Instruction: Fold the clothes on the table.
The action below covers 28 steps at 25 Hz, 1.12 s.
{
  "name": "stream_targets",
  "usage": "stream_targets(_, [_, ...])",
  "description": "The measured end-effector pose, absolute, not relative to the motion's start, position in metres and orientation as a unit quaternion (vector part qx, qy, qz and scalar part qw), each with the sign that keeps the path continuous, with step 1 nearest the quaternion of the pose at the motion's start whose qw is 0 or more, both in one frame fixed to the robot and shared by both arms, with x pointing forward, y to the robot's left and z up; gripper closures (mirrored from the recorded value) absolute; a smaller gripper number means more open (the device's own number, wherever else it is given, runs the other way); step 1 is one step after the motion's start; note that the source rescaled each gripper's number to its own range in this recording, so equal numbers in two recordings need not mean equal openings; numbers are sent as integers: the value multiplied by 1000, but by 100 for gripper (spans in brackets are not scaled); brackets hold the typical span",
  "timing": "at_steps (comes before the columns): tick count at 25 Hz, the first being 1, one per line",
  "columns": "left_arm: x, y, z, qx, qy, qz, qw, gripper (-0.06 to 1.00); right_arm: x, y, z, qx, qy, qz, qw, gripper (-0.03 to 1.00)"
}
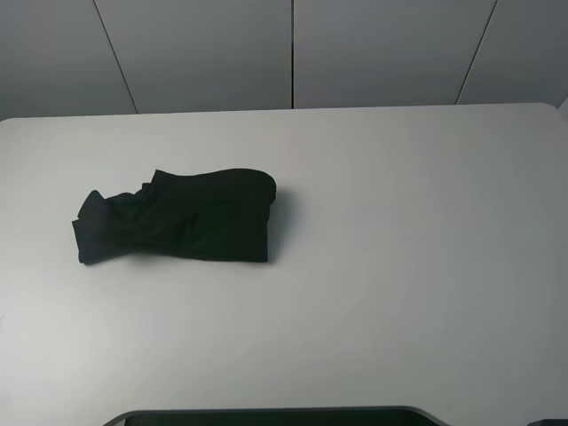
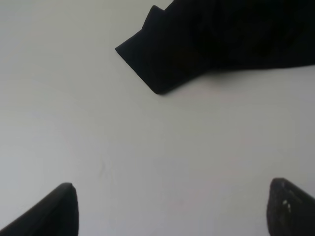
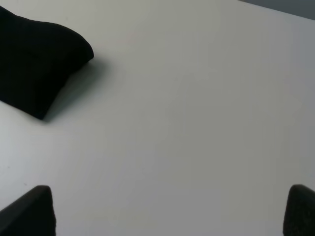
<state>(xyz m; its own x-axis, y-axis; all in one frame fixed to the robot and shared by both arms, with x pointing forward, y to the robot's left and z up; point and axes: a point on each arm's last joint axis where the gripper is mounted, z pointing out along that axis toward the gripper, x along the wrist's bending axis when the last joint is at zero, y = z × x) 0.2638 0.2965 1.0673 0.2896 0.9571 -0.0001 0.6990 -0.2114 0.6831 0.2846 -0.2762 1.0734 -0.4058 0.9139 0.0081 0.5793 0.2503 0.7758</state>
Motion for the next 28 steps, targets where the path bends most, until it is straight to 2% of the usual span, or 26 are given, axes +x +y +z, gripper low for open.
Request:
stream_targets(4, [251,301,1059,737,550,232,317,-4,267,-282,1063,488,750,376,241,-3])
stream_targets(13, [227,310,1058,699,521,285,397,-4,234,-294,1062,455,722,433,291,-3])
stream_targets(28, [225,310,1058,699,514,288,405,-4,228,-295,1055,454,724,436,282,-3])
